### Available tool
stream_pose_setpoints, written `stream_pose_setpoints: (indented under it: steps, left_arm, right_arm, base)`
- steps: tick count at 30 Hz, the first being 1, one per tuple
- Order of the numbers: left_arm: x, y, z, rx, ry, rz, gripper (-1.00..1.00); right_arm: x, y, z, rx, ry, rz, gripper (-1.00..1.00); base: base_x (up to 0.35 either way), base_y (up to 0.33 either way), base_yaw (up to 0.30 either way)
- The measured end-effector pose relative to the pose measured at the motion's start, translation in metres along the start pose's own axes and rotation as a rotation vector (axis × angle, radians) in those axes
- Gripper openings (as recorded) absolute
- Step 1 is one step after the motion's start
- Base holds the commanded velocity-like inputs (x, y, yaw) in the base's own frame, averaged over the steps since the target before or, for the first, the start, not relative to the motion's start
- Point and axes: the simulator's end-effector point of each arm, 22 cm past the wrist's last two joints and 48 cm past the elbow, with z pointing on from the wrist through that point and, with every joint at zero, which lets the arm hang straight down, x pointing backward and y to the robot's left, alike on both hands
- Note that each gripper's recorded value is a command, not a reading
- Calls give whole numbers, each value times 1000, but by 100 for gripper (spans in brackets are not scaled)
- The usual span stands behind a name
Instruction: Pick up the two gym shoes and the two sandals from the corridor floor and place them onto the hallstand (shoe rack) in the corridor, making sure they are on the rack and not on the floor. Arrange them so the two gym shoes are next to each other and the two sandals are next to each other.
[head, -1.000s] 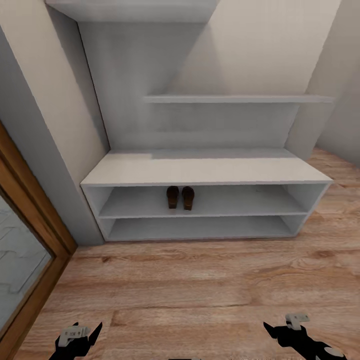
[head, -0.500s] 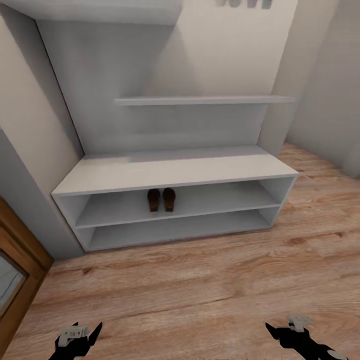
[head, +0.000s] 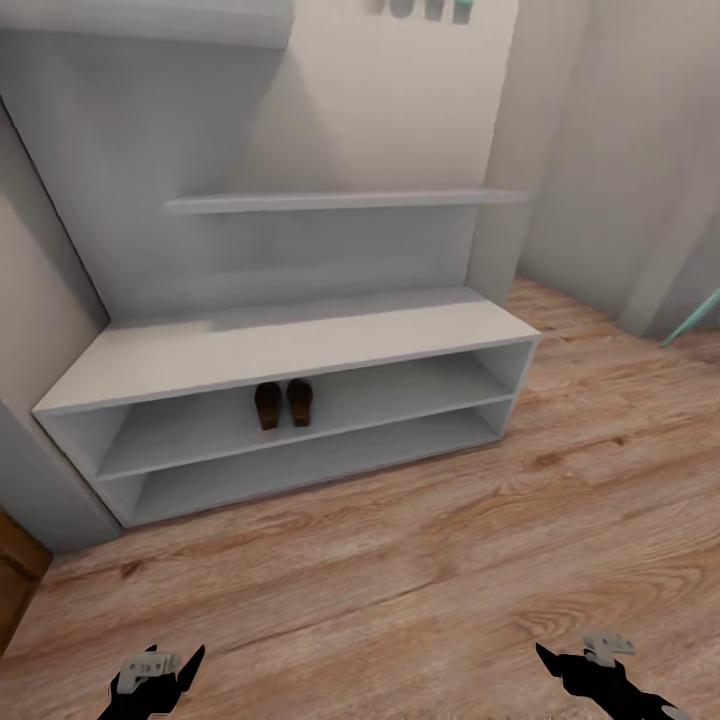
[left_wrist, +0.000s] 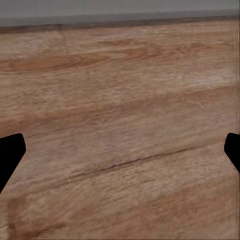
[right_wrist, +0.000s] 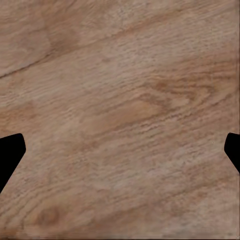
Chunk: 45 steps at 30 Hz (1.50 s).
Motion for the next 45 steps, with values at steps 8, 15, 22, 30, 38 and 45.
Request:
stream_pose_setpoints:
  steps: [8, 15, 22, 30, 38, 45]
  left_arm:
    - [0, -1, 0, 1, 0, -1, 100]
    - [1, -2, 0, 2, 0, -2, 100]
    - [1, -2, 0, 2, 0, -2, 100]
    - [2, -2, 0, 1, 2, -4, 100]
    - [12, -2, -2, 0, 24, -12, 100]
    - [13, -3, -2, 1, 25, -14, 100]
  right_arm:
    - [0, 1, 0, 0, 0, 3, 100]
    - [2, 1, 0, 0, 1, 4, 100]
    - [1, 1, 0, 0, 1, 4, 100]
    - [2, 1, 0, 0, 1, 4, 100]
    - [2, 1, 0, 0, 2, 4, 100]
    - [2, 2, 0, -1, 2, 4, 100]
  base:
    - [0, 0, -267]
    - [0, 0, -267]
    - [0, 0, -267]
    - [0, 0, -267]
    - [0, 0, -267]
    - [0, 0, -267]
